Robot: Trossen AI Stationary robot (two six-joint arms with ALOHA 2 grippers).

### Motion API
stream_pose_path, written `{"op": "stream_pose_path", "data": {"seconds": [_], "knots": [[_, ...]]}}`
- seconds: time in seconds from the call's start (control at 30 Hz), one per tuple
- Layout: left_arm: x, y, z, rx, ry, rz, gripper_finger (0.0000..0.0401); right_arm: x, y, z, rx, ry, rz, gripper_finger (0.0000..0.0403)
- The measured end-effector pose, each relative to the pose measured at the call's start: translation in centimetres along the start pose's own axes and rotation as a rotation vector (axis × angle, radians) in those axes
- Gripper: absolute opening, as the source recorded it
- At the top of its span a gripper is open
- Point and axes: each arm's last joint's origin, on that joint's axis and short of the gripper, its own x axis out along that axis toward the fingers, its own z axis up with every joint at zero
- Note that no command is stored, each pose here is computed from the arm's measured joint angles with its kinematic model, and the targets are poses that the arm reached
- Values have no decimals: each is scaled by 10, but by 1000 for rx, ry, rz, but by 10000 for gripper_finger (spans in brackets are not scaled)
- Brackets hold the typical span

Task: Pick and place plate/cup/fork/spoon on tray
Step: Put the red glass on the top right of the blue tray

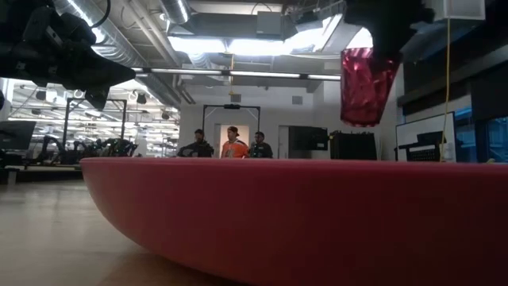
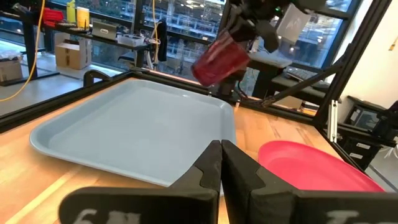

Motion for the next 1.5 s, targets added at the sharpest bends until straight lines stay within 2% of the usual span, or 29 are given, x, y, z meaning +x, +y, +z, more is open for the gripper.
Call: {"op": "stream_pose_path", "data": {"seconds": [0.17, 0.3, 0.43, 0.67, 0.9, 1.0, 1.33, 1.5], "knots": [[0, 0, 0, 0, 0, 0, 0, 8, -15, 17, -74, 15, 26, 11], [0, 0, 0, 0, 0, 0, 0, 17, -32, 31, -74, 20, 54, 10], [0, 0, 0, 0, 0, 0, 0, 39, -48, 38, -59, 57, 109, 10], [0, 0, 0, 0, 0, 0, 0, 84, -84, 35, 54, 68, 222, 9], [0, 0, 0, 0, 0, 0, 0, 120, -121, 34, 243, 97, 241, 11], [0, 0, 0, 0, 0, 0, 0, 133, -130, 33, 275, 125, 254, 11], [0, 0, 0, 0, 0, 0, 0, 157, -142, 15, 370, 238, 217, 12], [0, 0, 0, 0, 0, 0, 0, 168, -150, 5, 422, 277, 126, 14]]}}
